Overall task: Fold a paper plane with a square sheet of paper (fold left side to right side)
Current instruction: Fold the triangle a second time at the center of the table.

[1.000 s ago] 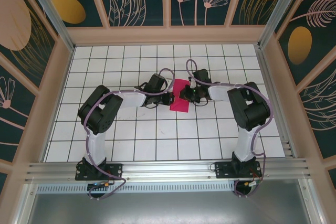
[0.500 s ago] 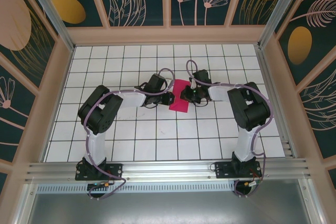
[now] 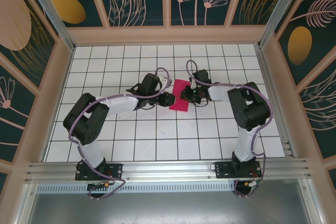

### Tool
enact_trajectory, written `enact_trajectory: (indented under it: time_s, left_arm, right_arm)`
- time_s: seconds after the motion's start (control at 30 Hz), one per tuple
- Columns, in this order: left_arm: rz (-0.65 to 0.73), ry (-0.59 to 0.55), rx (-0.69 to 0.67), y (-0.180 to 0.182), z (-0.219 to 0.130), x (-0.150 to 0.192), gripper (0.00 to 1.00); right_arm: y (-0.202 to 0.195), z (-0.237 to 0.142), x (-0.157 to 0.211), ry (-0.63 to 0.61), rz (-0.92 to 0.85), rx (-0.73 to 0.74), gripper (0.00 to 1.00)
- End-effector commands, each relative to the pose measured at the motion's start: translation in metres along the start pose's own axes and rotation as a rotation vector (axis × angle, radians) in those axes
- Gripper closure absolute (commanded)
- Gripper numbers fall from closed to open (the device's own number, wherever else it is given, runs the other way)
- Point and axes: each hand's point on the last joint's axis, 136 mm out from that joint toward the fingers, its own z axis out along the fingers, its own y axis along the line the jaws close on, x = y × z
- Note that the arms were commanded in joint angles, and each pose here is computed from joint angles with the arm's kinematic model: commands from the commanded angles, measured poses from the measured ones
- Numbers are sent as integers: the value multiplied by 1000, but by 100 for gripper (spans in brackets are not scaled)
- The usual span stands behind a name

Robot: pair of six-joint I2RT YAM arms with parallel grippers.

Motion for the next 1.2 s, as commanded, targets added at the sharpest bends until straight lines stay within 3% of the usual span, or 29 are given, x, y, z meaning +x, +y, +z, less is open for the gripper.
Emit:
enact_trajectory:
  time_s: [0.0, 0.17, 0.5, 1.17]
  left_arm:
    - [9, 57, 128, -21, 9, 15, 68]
    - [7, 99, 152, -20, 23, 23, 68]
    - [4, 91, 8, 9, 34, 21, 68]
    - [10, 87, 44, 0, 34, 16, 67]
  right_arm:
    - [-31, 8, 23, 61, 40, 100, 85]
    - [-30, 8, 24, 64, 40, 97, 84]
    - [-30, 7, 23, 63, 39, 101, 85]
    - [-32, 8, 25, 68, 39, 104, 85]
